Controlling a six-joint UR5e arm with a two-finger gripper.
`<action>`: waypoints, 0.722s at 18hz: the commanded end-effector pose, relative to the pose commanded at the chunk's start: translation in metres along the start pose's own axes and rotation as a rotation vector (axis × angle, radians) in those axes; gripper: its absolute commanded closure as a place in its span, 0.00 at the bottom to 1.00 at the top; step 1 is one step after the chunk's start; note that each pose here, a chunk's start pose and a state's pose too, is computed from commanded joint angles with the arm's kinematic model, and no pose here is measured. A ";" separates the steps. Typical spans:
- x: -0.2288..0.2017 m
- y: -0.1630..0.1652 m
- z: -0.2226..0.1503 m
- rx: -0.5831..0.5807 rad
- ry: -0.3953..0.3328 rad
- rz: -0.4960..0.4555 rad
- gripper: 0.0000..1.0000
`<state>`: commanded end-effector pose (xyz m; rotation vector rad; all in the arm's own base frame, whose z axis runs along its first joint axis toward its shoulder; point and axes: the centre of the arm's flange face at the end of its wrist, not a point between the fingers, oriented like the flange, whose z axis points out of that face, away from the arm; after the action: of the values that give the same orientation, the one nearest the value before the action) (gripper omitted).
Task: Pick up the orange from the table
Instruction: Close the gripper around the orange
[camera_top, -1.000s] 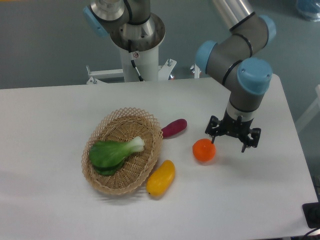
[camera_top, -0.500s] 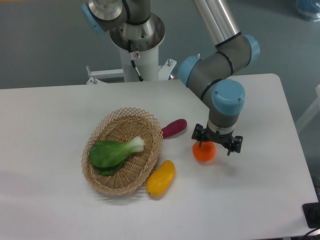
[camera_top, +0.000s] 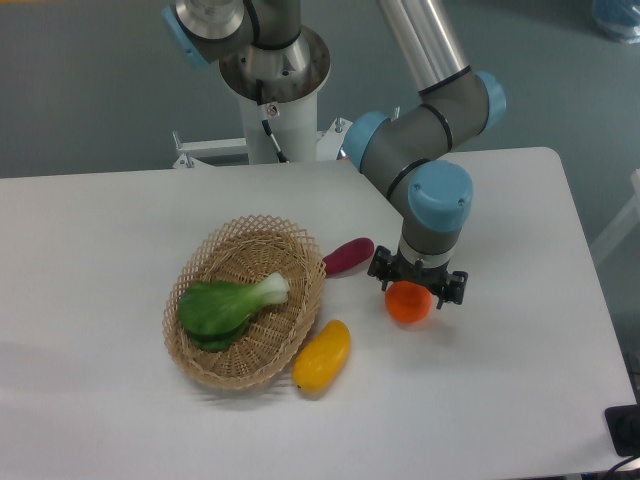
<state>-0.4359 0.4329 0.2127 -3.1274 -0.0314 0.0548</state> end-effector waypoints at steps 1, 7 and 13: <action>-0.001 -0.001 0.002 0.003 -0.004 0.001 0.00; -0.002 -0.001 0.010 0.002 -0.028 0.000 0.00; -0.003 0.001 0.015 0.011 -0.057 -0.003 0.04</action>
<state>-0.4392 0.4323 0.1980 -3.1146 -0.0356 0.1442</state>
